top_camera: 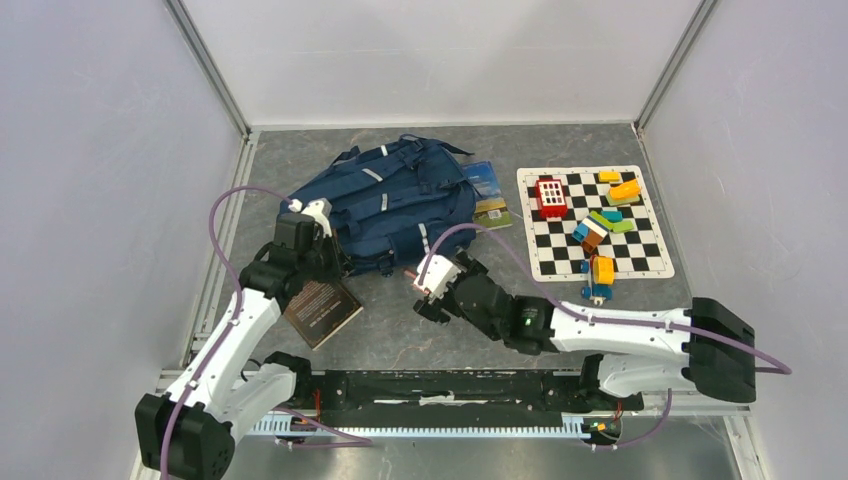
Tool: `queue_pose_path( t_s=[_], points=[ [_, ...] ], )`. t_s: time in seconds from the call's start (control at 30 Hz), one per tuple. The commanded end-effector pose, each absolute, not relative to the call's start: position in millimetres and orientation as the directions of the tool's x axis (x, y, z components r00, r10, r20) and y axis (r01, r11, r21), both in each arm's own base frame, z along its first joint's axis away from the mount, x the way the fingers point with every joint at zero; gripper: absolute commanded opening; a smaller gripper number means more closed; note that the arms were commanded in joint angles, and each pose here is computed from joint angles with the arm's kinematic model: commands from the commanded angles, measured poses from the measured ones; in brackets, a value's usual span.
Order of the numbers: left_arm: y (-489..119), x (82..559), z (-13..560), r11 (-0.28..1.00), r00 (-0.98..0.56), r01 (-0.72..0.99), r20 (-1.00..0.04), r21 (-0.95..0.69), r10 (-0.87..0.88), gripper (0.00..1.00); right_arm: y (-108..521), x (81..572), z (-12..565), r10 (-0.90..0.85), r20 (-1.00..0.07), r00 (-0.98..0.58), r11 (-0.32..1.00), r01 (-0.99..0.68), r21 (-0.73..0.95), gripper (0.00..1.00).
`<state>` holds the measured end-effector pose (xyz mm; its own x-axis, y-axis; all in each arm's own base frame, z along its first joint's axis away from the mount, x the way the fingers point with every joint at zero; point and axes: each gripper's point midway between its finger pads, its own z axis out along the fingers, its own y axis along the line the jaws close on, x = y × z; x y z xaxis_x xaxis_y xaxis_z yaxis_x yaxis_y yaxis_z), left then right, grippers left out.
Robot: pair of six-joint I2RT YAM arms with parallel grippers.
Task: Pack the student bag
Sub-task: Unzip the student bag at the center of the board.
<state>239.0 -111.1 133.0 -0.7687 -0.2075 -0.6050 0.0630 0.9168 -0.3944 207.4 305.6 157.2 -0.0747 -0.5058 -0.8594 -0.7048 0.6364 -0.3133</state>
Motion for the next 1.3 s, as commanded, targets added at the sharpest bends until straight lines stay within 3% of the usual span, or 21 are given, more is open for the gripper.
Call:
queue_pose_path(
  t_s=[0.0, 0.17, 0.33, 0.5, 0.53, 0.6, 0.7, 0.8, 1.27],
  points=[
    [-111, 251, 156, 0.921, -0.697, 0.156, -0.701, -0.358, -0.154, 0.02, 304, 237, 203, -0.471, -0.871, 0.141, 0.715, -0.517, -0.471, 0.98],
    [-100, 252, 158, 0.941, -0.679, 0.129, -0.72, -0.312, -0.146, 0.02, 312, 254, 194, -0.599, -0.777, 0.195, 0.658, -0.433, -0.616, 0.98],
    [-99, 253, 159, 0.943, -0.673, 0.127, -0.725, -0.309, -0.147, 0.02, 340, 260, 176, -0.68, -0.697, 0.228, 0.551, -0.469, -0.691, 0.99],
    [-102, 253, 159, 0.939, -0.68, 0.132, -0.718, -0.318, -0.148, 0.02, 343, 271, 173, -0.714, -0.669, 0.205, 0.56, -0.406, -0.722, 0.99],
    [-102, 254, 159, 0.938, -0.681, 0.132, -0.717, -0.32, -0.149, 0.02, 341, 275, 176, -0.718, -0.668, 0.194, 0.574, -0.377, -0.727, 0.94],
    [-103, 254, 161, 0.936, -0.68, 0.127, -0.716, -0.328, -0.159, 0.02, 335, 279, 180, -0.73, -0.661, 0.174, 0.591, -0.324, -0.739, 0.73],
    [-103, 254, 164, 0.932, -0.677, 0.106, -0.711, -0.345, -0.187, 0.02, 325, 282, 187, -0.726, -0.669, 0.156, 0.622, -0.266, -0.737, 0.26],
    [-99, 254, 165, 0.936, -0.674, 0.068, -0.708, -0.345, -0.211, 0.02, 312, 283, 195, -0.723, -0.678, 0.131, 0.646, -0.221, -0.731, 0.03],
    [-68, 274, 174, 0.957, -0.583, -0.095, -0.764, -0.273, -0.276, 0.02, 229, 306, 205, -0.67, -0.742, -0.021, 0.735, -0.157, -0.659, 0.0]
  ],
)
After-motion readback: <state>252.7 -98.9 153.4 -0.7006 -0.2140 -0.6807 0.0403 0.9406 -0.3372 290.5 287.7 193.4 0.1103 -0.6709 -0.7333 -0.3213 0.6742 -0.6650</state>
